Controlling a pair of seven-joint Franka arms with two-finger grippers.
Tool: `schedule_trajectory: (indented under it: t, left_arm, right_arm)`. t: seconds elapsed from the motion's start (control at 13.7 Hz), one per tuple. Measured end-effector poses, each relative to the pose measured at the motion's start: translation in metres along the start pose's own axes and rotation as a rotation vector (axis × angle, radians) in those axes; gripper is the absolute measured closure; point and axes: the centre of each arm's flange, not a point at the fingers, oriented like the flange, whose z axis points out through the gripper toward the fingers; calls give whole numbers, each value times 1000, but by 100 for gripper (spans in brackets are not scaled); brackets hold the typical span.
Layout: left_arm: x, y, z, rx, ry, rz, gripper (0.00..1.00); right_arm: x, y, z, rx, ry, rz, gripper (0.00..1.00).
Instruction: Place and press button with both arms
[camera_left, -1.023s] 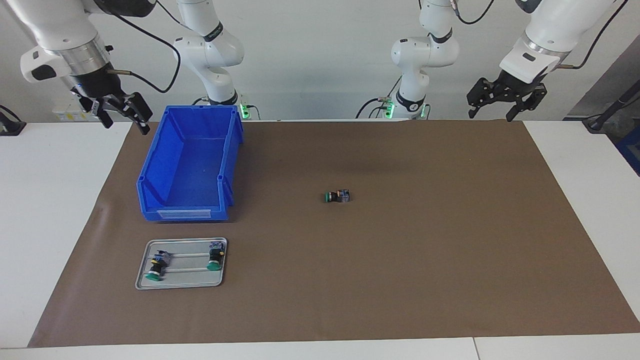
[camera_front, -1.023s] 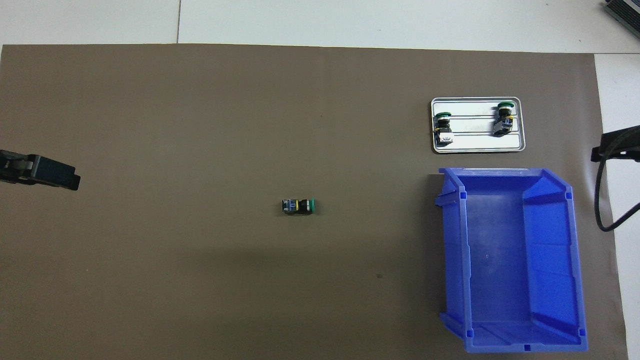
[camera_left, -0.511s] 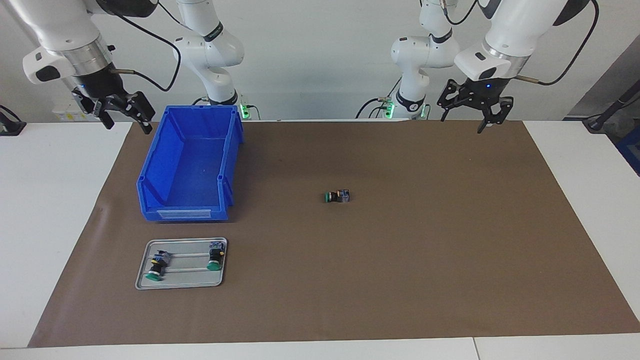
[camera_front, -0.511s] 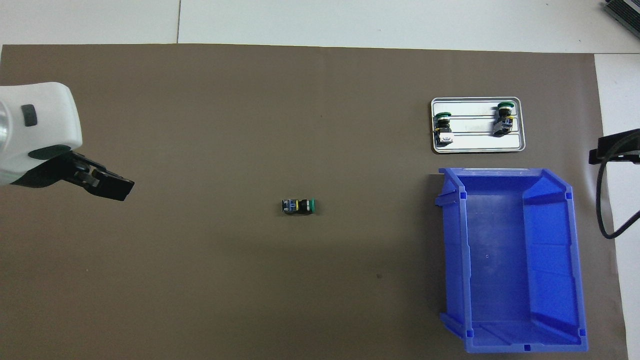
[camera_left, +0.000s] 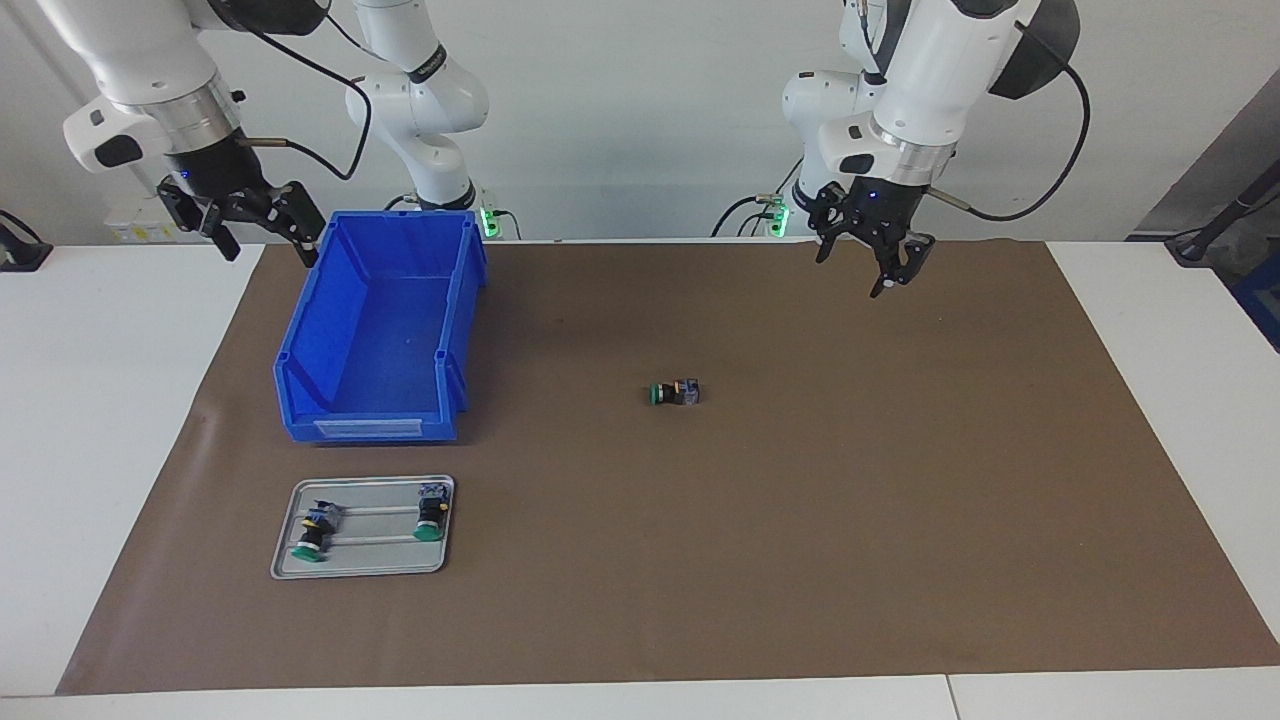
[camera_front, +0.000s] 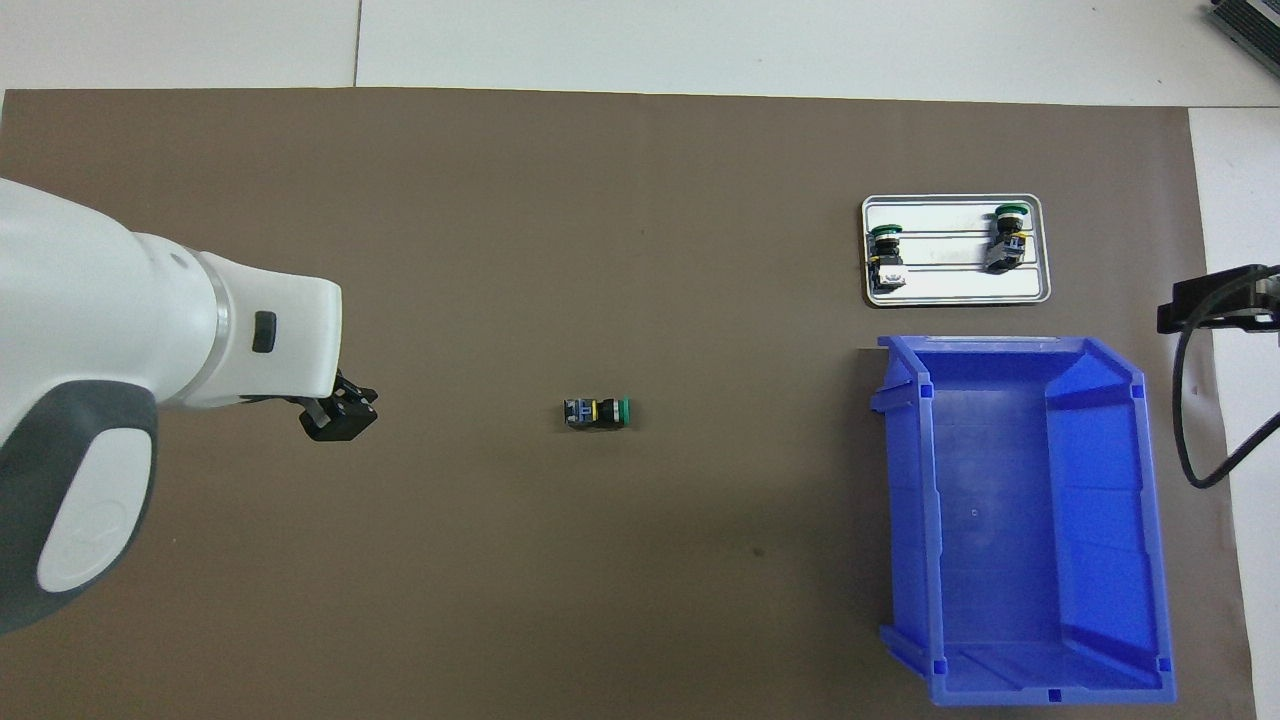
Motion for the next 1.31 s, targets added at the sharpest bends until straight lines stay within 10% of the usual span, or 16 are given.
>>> schedule_trajectory:
  t: [0.37, 1.31]
  left_arm:
    - [41, 38, 64, -23, 98, 170, 14]
    - [101, 156, 229, -51, 108, 235, 8]
  right_arm:
    - [-1, -2, 4, 0, -9, -5, 0]
    - [-5, -1, 8, -29, -43, -58, 0]
